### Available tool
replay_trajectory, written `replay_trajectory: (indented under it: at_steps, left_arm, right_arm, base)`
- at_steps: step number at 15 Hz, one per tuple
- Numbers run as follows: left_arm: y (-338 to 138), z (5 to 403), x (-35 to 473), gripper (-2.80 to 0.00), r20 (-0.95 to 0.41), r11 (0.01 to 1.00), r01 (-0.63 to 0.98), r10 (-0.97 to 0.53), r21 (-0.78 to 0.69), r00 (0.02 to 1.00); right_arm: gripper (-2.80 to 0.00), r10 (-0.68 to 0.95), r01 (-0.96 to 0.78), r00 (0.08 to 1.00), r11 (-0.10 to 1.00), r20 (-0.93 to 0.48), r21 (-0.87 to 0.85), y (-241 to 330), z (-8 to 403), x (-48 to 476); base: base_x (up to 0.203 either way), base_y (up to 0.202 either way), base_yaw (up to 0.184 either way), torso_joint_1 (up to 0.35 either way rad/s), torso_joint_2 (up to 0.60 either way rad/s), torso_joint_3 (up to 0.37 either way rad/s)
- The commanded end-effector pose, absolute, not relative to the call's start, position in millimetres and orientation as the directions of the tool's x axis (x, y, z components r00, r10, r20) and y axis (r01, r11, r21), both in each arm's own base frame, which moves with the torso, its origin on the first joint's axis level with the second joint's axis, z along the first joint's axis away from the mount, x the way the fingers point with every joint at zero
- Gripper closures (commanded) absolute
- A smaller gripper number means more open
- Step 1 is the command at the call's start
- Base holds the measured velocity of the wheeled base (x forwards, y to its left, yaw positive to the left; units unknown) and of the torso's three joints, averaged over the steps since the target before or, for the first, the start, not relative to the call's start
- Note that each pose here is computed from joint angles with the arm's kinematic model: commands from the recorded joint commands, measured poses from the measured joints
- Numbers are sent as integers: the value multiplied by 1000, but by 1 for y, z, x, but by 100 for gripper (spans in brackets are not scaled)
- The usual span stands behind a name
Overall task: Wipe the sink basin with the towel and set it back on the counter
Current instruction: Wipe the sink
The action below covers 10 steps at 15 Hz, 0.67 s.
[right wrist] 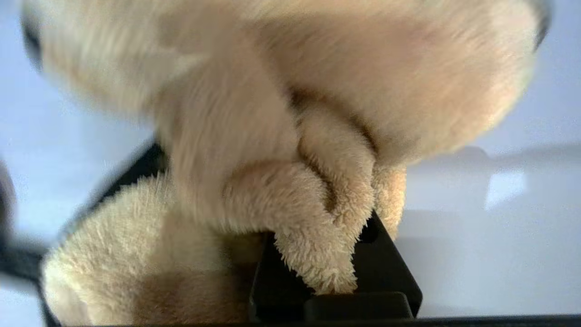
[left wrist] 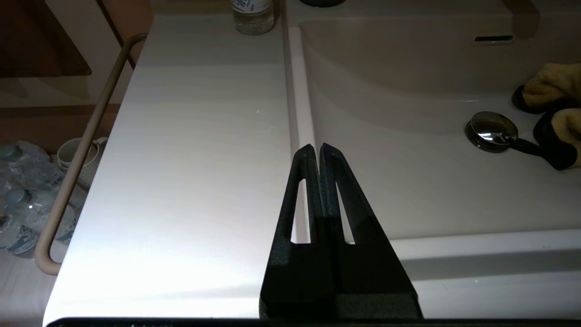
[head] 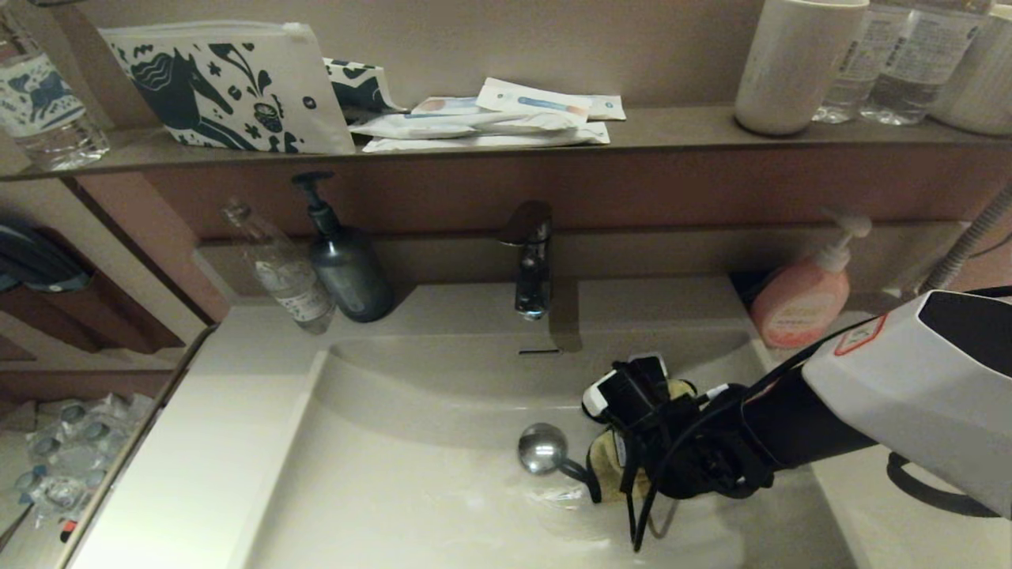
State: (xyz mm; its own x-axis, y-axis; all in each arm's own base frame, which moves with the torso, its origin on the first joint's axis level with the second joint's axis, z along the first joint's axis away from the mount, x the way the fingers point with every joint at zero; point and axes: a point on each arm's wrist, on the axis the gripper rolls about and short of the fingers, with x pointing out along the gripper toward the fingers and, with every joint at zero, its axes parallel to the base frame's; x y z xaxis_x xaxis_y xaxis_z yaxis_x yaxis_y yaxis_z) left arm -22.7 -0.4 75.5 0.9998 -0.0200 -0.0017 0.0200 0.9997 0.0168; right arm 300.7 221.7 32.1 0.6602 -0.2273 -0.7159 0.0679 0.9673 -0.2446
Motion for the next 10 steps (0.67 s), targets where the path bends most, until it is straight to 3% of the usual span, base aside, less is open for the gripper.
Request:
replay_trajectory:
  at_steps: [1,3,10]
  left_arm:
    - [0,76,-23,0,-3,1000,22,-21,17,1000]
    - [0,76,-23,0,-3,1000,20,-20,17,1000]
    - [0,76,-23,0,-3,1000,20,-20,17,1000]
  right_arm:
    - [0,-261,35,607,952,-751,-303,219,22,288]
    - [0,-287,10,567,940,-772,-342,212,26,276]
    - [0,-224,-82,570,942,-790,-326,230,51,228]
  base:
    - [0,0,0,0,0,0]
    - [0,0,0,0,0,0]
    - [0,0,0,0,0,0]
